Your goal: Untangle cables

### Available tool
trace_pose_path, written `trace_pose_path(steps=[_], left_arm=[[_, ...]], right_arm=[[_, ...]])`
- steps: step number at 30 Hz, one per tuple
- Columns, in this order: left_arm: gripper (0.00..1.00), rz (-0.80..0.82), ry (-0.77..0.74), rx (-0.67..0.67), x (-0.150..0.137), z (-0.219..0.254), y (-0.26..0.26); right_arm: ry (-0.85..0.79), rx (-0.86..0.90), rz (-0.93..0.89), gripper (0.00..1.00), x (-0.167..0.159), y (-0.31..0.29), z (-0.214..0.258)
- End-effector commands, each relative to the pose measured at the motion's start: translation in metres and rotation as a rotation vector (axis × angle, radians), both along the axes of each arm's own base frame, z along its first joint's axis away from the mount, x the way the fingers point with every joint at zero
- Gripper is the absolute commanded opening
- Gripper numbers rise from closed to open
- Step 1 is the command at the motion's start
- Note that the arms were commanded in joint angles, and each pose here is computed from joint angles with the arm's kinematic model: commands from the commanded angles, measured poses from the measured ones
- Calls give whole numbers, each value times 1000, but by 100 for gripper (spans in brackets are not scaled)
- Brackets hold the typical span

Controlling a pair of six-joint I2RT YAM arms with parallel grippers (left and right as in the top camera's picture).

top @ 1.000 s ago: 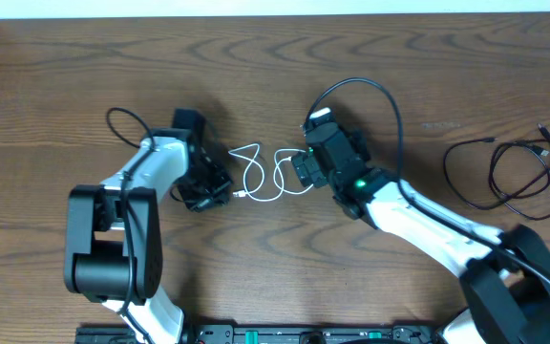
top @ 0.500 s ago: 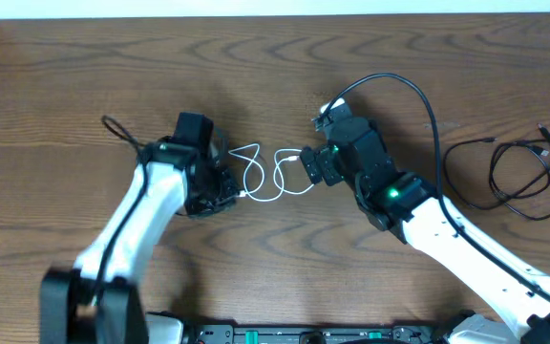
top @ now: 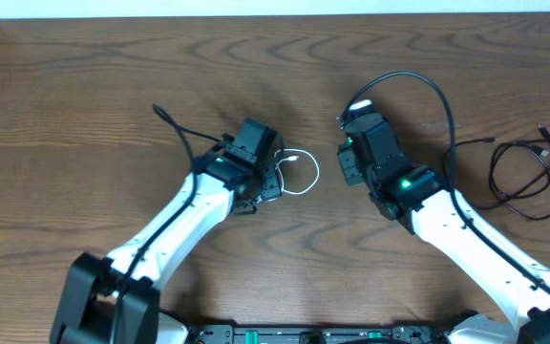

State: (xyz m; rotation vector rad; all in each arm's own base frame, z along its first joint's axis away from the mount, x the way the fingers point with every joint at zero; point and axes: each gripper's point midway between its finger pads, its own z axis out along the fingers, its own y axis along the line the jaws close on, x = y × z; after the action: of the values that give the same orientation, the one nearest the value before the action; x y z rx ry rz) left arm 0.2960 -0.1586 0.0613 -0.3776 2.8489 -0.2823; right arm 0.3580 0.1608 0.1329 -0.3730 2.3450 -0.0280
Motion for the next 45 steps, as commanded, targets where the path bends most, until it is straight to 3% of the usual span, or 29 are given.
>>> trace_pose_path(steps=[1, 4, 9, 11, 13, 28, 34, 38, 45], left_arm=[[50, 100, -58, 123, 18, -10, 21], [50, 102, -75, 117, 29, -20, 16], [47, 102, -81, 112, 40, -39, 10], [34, 102, -86, 109, 44, -45, 7], [8, 98, -85, 97, 45, -48, 4], [7, -70, -119, -139, 26, 19, -31], [8, -50, -209, -129, 32, 45, -24], [22, -28, -228, -88, 35, 45, -16], [22, -9, -116, -142, 15, 36, -22]], right_arm=[[22, 29, -45, 45, 3, -6, -6], [40, 38, -31, 56, 3, -2, -12], [61, 27, -30, 57, 6, 0, -26], [67, 23, -30, 58, 7, 1, -31], [66, 24, -28, 57, 10, 3, -33], [66, 38, -18, 52, 11, 7, -35], [70, 66, 4, 52, 11, 13, -34], [88, 107, 43, 50, 8, 23, -34], [100, 140, 73, 50, 5, 31, -34]])
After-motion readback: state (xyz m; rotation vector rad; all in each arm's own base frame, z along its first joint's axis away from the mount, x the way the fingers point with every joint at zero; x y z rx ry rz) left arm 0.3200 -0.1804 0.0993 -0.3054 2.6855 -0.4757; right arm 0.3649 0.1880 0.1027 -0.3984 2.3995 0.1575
